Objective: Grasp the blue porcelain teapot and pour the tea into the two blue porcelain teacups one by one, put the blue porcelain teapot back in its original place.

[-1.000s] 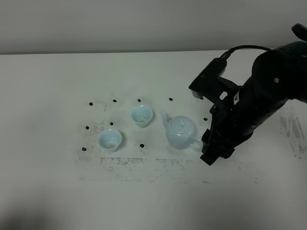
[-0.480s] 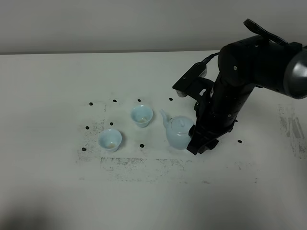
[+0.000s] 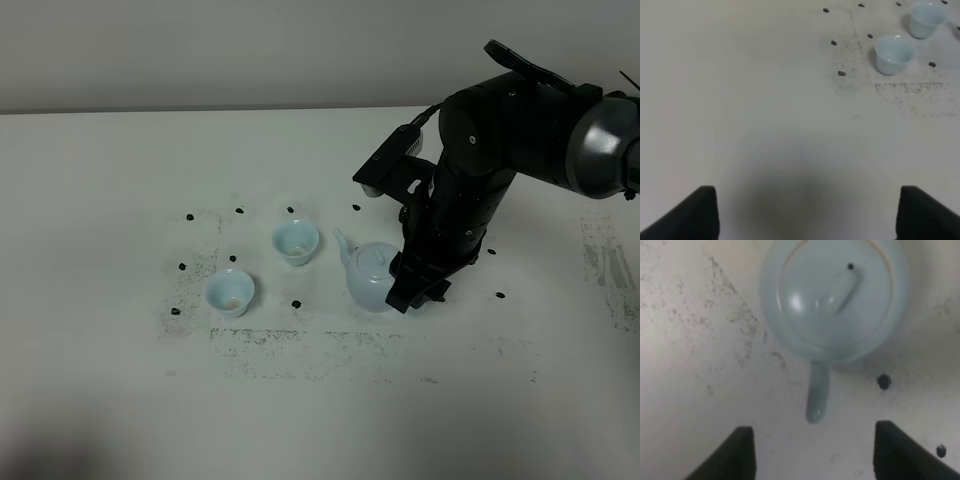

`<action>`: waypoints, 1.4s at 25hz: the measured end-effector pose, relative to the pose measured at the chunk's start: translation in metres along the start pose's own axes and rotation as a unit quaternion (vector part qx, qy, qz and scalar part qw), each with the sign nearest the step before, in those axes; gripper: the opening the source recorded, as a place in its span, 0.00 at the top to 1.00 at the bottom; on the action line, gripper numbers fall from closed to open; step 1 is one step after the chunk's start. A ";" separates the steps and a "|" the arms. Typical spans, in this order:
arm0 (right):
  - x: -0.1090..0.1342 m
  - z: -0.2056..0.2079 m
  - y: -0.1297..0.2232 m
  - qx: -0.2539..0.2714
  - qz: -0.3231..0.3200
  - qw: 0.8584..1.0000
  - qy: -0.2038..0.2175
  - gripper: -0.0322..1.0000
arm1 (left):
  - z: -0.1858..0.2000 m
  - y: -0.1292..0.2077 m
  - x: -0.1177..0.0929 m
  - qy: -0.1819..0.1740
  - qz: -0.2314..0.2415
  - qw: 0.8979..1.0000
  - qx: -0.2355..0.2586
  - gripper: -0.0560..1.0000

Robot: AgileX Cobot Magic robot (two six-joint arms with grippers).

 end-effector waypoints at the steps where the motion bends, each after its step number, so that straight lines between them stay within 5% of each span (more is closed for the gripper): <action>1: 0.000 0.000 0.000 0.001 0.001 1.000 0.000 0.46 | 0.000 0.000 0.000 0.000 0.000 1.000 0.000 0.26; 35: -0.006 -0.035 -0.004 0.011 -0.039 0.999 -0.004 0.50 | 0.000 0.000 0.000 0.000 0.000 1.000 0.000 0.26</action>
Point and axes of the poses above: a point on each arm's last joint axis where the gripper is mounted, z pointing back along that axis away from the gripper, x along the wrist's bending axis when the last joint is at zero, y = z × x, the point moved 2 cm from there along -z, pointing out along that axis toward the gripper, and after that the axes turned 11 degrees about z, right-handed, at the moved point
